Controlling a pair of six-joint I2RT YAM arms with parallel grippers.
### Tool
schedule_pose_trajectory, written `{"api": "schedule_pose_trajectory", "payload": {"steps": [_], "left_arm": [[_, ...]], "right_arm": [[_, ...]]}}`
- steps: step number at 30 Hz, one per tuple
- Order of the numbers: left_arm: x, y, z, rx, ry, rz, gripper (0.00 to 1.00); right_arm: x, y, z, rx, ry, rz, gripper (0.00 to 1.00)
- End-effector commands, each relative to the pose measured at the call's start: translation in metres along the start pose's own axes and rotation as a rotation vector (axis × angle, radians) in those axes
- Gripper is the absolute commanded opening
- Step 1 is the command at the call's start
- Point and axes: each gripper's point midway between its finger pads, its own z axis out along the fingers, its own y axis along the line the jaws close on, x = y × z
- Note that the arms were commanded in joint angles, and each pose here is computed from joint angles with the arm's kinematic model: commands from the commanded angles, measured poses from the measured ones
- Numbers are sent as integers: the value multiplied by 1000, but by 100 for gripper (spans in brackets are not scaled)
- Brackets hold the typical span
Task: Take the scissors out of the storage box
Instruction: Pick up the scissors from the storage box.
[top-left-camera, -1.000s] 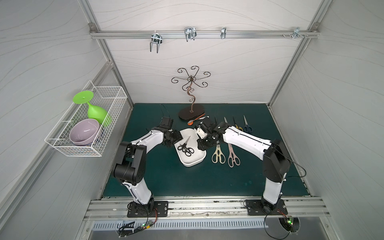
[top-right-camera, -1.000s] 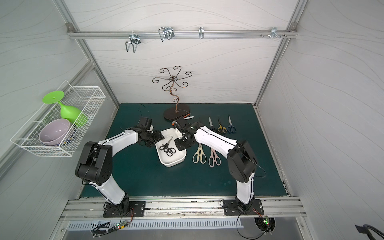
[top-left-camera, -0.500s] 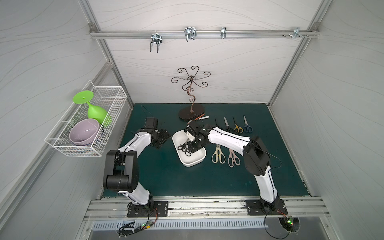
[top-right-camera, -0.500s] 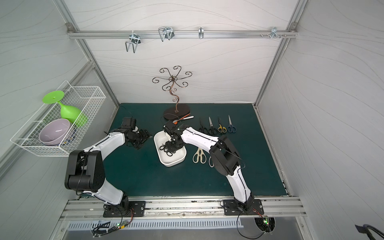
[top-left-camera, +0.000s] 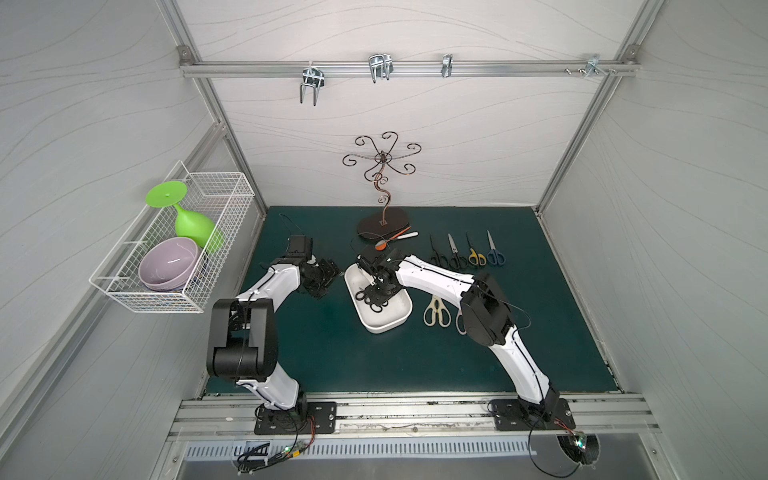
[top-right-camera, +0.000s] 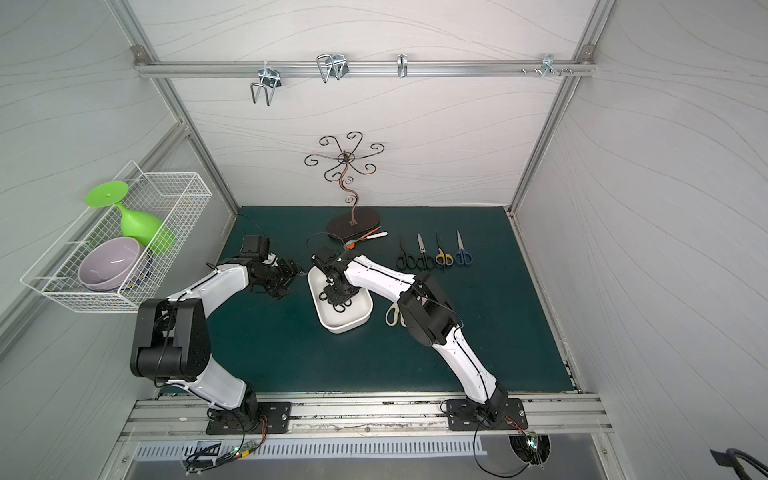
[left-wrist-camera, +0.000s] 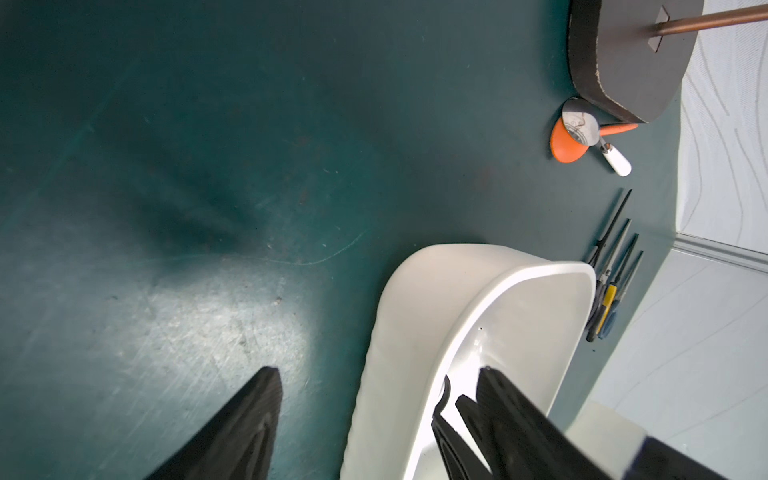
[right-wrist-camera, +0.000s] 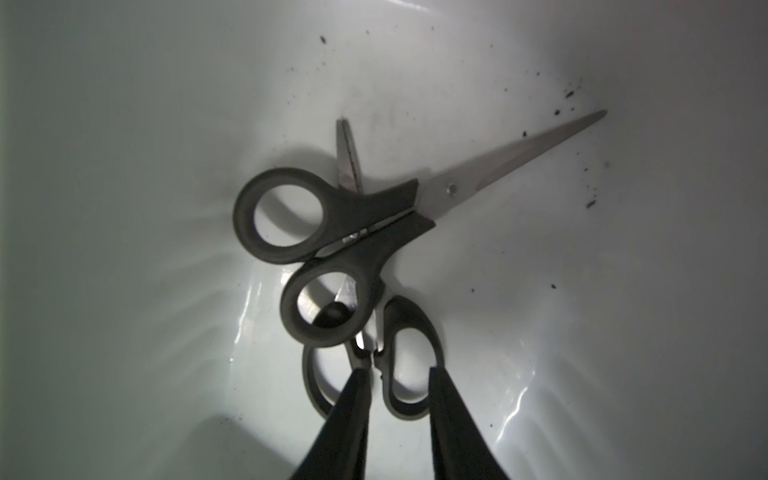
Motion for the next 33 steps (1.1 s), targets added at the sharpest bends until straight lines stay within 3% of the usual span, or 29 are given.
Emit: {"api": "schedule_pose_trajectory", "payload": {"steps": [1, 15, 24, 33], "left_arm": [[-4, -7, 2, 41, 4, -4, 78], [-4, -8, 0, 46, 5, 1, 78], [-5, -9, -3, 50, -1, 3, 78], [-6, -8, -5, 51, -6, 0, 78]], "right_arm": [[16, -11, 6, 67, 66, -33, 29], [14, -12, 23, 25, 72, 12, 28], [28, -16, 40, 22, 141, 32, 26], [28, -26, 39, 81, 139, 49, 9]]}}
